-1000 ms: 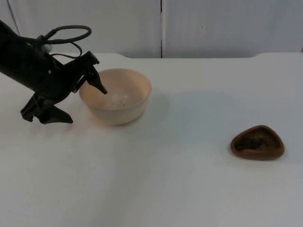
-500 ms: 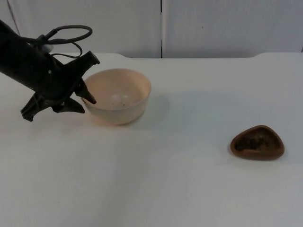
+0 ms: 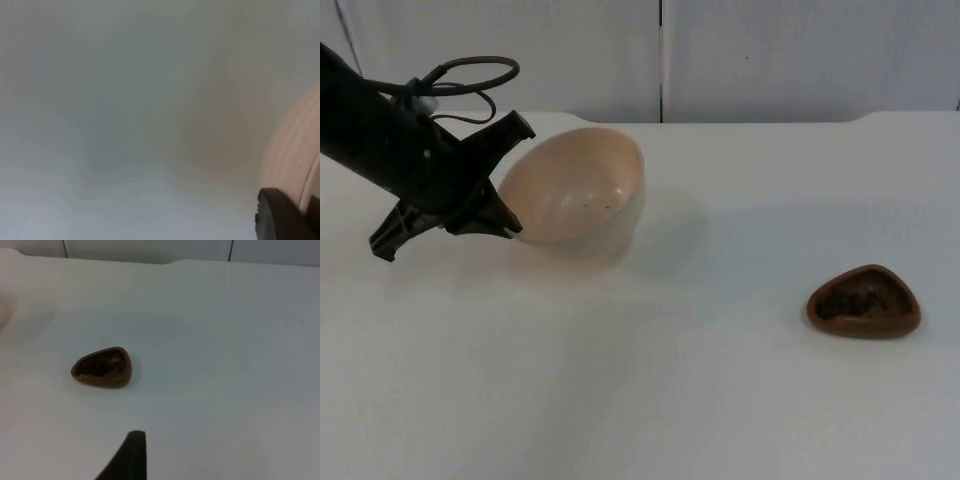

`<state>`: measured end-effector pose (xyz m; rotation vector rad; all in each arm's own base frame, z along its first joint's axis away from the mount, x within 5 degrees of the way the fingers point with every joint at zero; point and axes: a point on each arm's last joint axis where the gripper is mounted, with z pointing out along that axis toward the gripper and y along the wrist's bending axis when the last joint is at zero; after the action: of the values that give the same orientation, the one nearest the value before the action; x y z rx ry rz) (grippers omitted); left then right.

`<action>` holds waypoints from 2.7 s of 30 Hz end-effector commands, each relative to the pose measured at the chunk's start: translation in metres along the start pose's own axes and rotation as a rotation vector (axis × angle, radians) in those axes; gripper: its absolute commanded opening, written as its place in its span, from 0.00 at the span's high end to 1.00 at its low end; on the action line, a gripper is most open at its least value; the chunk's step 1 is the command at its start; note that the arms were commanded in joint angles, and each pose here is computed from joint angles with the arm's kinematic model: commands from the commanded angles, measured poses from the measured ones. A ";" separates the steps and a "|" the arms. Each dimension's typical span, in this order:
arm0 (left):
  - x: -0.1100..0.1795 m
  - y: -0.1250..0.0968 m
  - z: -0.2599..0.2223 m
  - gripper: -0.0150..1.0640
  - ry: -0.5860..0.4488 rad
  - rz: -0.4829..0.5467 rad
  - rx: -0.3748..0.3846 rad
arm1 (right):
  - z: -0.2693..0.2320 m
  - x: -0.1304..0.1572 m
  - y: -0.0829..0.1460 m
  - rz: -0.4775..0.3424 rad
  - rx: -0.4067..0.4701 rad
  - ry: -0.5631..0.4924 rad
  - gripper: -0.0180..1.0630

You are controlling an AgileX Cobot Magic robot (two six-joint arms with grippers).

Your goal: Pick up the bowl with the left hand and pour the coffee beans from the cup into the bowl with the right hand.

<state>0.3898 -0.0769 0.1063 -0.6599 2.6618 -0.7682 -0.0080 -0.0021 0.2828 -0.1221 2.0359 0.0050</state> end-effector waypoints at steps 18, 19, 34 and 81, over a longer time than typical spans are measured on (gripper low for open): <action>0.025 -0.029 -0.094 0.99 0.099 0.400 -0.290 | 0.002 0.002 0.000 -0.002 0.011 0.006 0.01; 0.025 -0.029 -0.094 0.99 0.099 0.400 -0.290 | 0.002 0.002 0.000 -0.002 0.011 0.006 0.01; 0.098 -0.079 -0.099 0.99 0.279 0.740 -0.311 | 0.002 0.002 0.000 -0.002 0.011 0.006 0.01; 0.086 -0.073 -0.101 0.99 0.115 0.466 -0.448 | 0.002 0.001 0.002 0.016 -0.010 0.004 0.01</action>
<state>0.3029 -0.1294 0.2134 -0.0547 2.9551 -0.0613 -0.0073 -0.0012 0.2829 -0.1213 2.0410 0.0184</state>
